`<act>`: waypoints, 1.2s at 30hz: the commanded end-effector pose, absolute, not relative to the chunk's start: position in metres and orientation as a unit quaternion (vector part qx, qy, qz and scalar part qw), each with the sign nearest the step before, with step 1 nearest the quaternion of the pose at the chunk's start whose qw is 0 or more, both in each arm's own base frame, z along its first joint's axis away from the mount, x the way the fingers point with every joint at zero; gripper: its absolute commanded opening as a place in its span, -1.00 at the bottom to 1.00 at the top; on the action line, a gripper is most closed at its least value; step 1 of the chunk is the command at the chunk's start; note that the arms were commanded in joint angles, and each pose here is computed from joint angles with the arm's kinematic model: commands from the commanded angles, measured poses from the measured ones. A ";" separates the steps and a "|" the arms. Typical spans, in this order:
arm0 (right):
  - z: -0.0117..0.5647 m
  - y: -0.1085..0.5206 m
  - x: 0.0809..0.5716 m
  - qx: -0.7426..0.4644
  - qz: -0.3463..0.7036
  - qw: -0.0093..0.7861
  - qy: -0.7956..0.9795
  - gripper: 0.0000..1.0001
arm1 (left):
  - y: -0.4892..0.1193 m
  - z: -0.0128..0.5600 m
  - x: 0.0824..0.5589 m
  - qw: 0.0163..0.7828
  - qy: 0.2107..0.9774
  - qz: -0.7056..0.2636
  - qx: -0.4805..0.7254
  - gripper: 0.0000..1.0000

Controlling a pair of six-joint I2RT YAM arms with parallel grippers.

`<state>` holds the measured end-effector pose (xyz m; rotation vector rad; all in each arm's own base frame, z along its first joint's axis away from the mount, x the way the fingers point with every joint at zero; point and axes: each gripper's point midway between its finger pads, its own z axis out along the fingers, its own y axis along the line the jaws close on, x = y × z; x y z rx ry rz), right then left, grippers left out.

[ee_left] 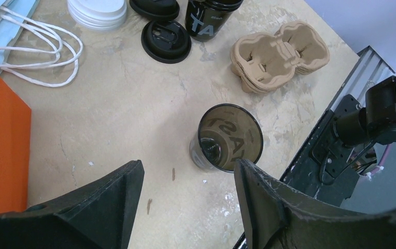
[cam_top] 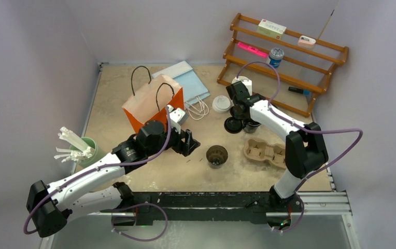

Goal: Pack the takeout coffee
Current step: Move the coffee cup to the center of the board.

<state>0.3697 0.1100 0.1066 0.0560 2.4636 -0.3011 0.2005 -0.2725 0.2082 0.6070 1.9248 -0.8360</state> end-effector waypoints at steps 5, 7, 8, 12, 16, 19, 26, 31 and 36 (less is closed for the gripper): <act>0.106 0.056 0.355 0.100 -0.150 0.313 0.933 -0.84 | -0.279 0.219 0.199 0.470 0.765 -0.357 0.255 0.35; 0.109 0.037 0.352 0.128 -0.158 0.316 0.927 -0.89 | -0.282 0.218 0.198 0.467 0.765 -0.362 0.257 0.35; 0.110 0.027 0.349 0.140 -0.163 0.318 0.923 -0.91 | -0.283 0.217 0.198 0.465 0.765 -0.363 0.258 0.35; 0.114 0.005 0.347 0.174 -0.160 0.321 0.917 -0.90 | -0.285 0.215 0.197 0.461 0.764 -0.368 0.262 0.35; 0.111 -0.006 0.349 0.190 -0.164 0.314 0.916 -0.81 | -0.289 0.216 0.197 0.459 0.762 -0.371 0.266 0.35; 0.108 -0.011 0.349 0.197 -0.166 0.305 0.917 -0.70 | -0.289 0.215 0.197 0.457 0.763 -0.371 0.269 0.35; 0.140 -0.007 0.354 0.198 -0.137 0.345 0.907 0.02 | -0.286 0.214 0.199 0.459 0.767 -0.363 0.264 0.36; 0.178 0.018 0.368 0.159 -0.070 0.400 0.900 0.53 | -0.285 0.213 0.200 0.462 0.768 -0.359 0.260 0.36; 0.183 0.064 0.384 0.099 -0.001 0.418 0.903 0.97 | -0.285 0.212 0.202 0.465 0.768 -0.356 0.259 0.37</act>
